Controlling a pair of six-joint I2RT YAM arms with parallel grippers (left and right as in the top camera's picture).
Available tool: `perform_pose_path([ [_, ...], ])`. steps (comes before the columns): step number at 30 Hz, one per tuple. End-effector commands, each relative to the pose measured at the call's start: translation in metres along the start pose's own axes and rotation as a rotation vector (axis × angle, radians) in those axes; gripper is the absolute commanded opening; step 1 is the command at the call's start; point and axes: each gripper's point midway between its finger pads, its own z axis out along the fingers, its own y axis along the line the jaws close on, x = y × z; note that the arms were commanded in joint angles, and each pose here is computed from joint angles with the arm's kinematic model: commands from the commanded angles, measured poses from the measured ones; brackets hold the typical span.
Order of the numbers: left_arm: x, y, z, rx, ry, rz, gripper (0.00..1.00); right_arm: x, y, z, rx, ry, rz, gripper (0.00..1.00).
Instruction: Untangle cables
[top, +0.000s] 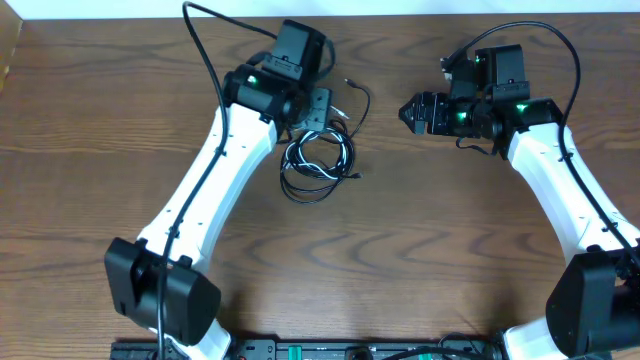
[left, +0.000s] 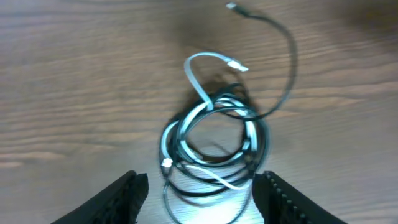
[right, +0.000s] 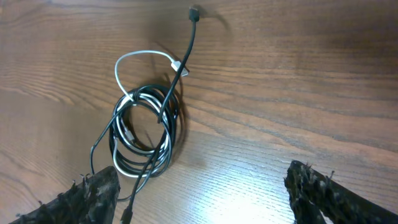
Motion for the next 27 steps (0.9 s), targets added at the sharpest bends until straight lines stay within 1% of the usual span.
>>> perform_pose_path([
  [1, 0.021, 0.022, 0.029, -0.046, 0.098, 0.012, 0.60, -0.005, -0.002, -0.002, 0.012, -0.011, -0.007, 0.83],
  [4, 0.034, 0.016, 0.048, 0.048, 0.167, 0.130, 0.60, -0.004, -0.003, -0.002, 0.017, -0.009, -0.020, 0.84],
  [6, 0.040, 0.015, 0.060, 0.081, 0.203, 0.168, 0.60, -0.004, -0.003, -0.002, 0.016, -0.008, -0.020, 0.84],
  [11, 0.062, 0.023, 0.087, 0.083, 0.313, 0.218, 0.60, -0.003, -0.003, -0.002, 0.018, -0.002, -0.016, 0.84],
  [12, 0.068, 0.026, 0.089, 0.083, 0.340, 0.224, 0.59, -0.002, -0.003, -0.002, 0.019, 0.001, -0.015, 0.84],
  [13, 0.077, 0.029, 0.091, 0.083, 0.380, 0.230, 0.56, -0.001, -0.003, -0.002, 0.020, 0.004, -0.014, 0.84],
  [15, 0.093, 0.037, 0.092, 0.082, 0.457, 0.218, 0.50, 0.000, -0.004, -0.002, 0.021, 0.009, -0.012, 0.84],
  [17, 0.104, 0.047, 0.093, 0.081, 0.506, 0.190, 0.49, 0.001, -0.004, -0.002, 0.021, 0.011, -0.010, 0.84],
  [19, 0.110, 0.054, 0.095, 0.089, 0.520, 0.164, 0.49, 0.001, -0.004, -0.002, 0.021, 0.012, -0.009, 0.84],
  [20, 0.111, 0.055, 0.096, 0.109, 0.521, 0.153, 0.49, 0.001, -0.004, -0.002, 0.021, 0.012, -0.009, 0.84],
  [24, 0.117, 0.040, 0.095, 0.277, 0.517, 0.156, 0.49, 0.001, -0.004, -0.002, 0.021, 0.013, -0.009, 0.84],
  [27, 0.123, 0.032, 0.095, 0.334, 0.526, 0.156, 0.49, 0.002, -0.002, -0.001, 0.019, 0.017, -0.011, 0.84],
])
